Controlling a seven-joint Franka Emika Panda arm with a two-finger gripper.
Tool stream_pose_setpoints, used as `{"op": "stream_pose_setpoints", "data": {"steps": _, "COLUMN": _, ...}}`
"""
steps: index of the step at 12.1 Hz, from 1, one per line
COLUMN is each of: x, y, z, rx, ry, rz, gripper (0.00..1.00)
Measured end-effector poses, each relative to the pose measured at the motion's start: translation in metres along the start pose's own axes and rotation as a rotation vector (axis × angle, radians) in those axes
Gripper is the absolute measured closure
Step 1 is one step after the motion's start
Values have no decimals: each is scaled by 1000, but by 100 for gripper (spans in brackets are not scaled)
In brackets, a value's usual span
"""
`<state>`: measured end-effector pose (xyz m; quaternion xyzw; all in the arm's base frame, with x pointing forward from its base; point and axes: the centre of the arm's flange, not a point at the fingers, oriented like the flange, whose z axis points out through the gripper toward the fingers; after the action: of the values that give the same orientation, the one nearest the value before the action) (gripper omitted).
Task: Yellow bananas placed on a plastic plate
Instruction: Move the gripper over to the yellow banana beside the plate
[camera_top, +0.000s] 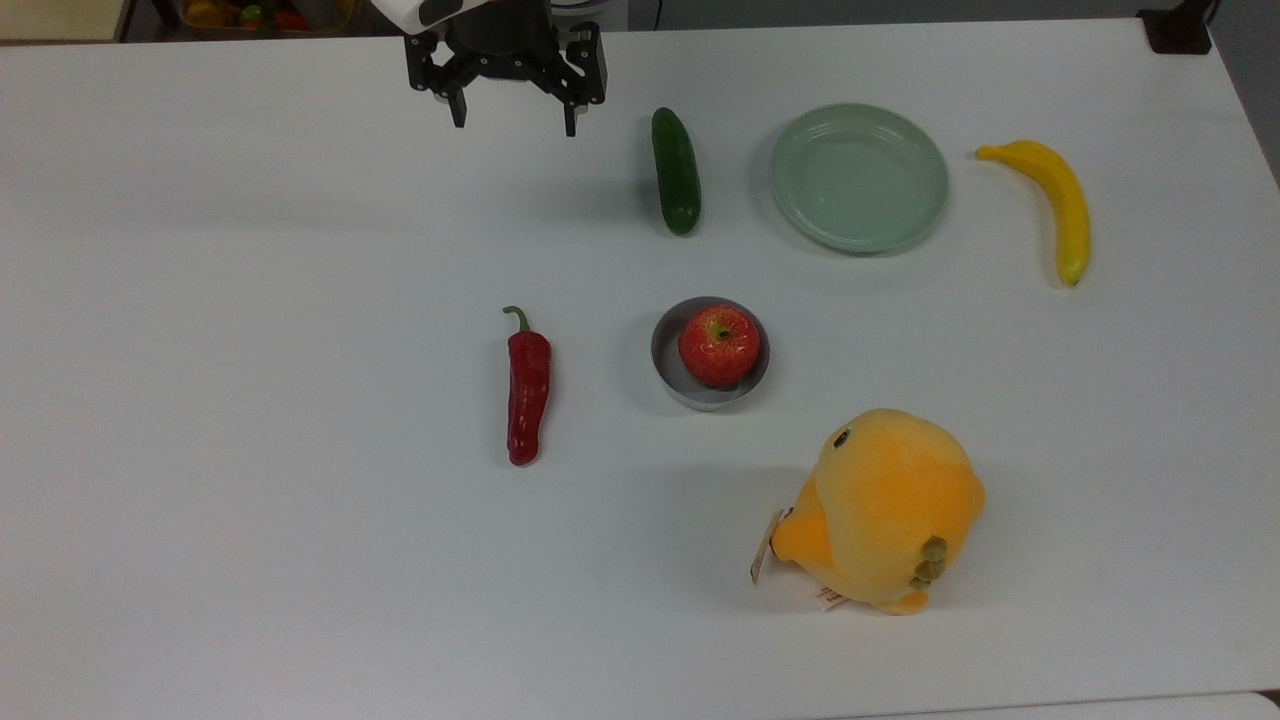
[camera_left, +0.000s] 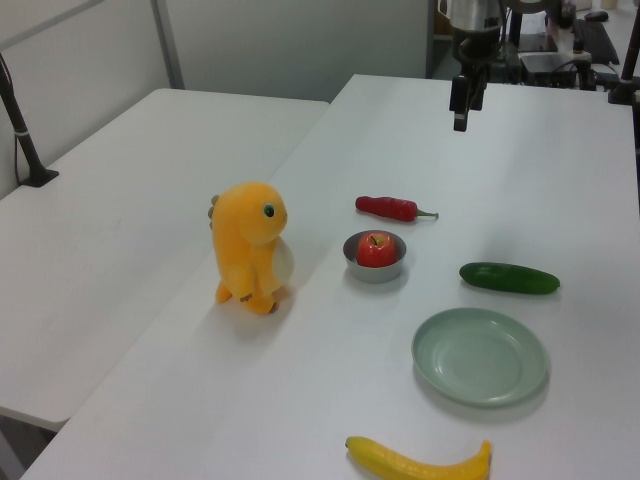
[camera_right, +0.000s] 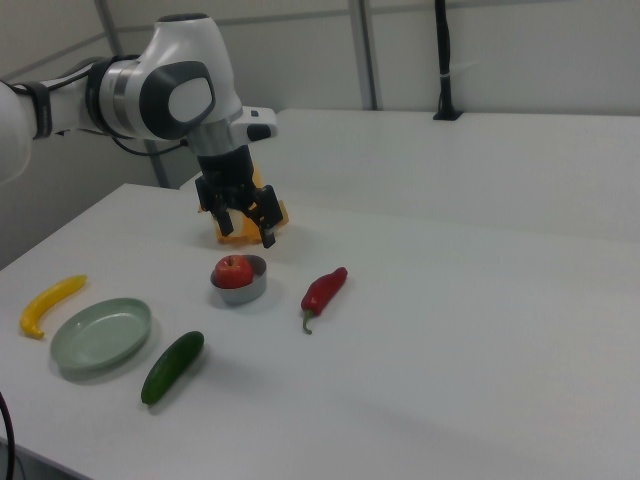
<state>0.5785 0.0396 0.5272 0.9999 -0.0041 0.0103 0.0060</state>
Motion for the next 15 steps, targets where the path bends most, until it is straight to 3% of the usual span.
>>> {"op": "stream_pose_setpoints", "data": {"steps": 10, "x": 1, "y": -12, "z": 7, "rx": 1, "ry": -13, "rz": -21, "gripper": 0}}
{"op": "stream_pose_setpoints", "data": {"steps": 15, "x": 1, "y": -95, "z": 29, "rx": 17, "ry": -44, "rz": -125, "gripper": 0}}
